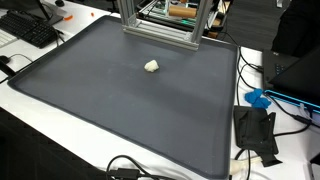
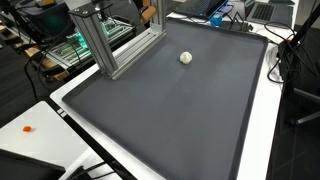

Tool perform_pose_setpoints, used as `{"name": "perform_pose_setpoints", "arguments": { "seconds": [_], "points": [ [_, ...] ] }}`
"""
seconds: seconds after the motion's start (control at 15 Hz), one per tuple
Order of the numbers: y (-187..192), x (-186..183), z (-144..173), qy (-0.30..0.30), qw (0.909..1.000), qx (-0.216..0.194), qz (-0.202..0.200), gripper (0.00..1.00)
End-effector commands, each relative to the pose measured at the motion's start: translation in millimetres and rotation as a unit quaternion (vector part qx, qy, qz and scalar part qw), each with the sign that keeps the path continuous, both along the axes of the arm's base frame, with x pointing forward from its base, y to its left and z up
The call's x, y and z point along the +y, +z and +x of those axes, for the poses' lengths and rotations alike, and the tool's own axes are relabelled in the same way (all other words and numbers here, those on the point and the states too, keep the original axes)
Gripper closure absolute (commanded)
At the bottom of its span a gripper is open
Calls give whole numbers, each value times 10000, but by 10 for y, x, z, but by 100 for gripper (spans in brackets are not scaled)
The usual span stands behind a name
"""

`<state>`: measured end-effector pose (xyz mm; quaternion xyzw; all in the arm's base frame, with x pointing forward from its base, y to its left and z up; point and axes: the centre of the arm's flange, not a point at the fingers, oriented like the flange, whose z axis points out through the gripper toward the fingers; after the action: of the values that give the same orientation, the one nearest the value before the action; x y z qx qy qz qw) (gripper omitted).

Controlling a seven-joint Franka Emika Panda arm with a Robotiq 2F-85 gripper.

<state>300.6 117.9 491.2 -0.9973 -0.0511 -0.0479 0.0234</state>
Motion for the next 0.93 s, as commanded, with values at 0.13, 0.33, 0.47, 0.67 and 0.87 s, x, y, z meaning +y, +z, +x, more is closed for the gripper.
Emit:
{"name": "perform_pose_setpoints", "arguments": {
  "seconds": [0.13, 0.33, 0.47, 0.67, 0.87],
  "points": [
    [-94, -17, -81, 213, 9996, -158, 47, 0],
    [-87, -26, -74, 426, 9990, -167, -4, 0],
    [-65, -47, -64, 592, 9980, -156, -139, 0],
    [-49, -55, -54, 758, 9967, -183, -204, 0],
    [-90, -28, -67, 768, 9968, -125, -197, 0]
  ]
}}
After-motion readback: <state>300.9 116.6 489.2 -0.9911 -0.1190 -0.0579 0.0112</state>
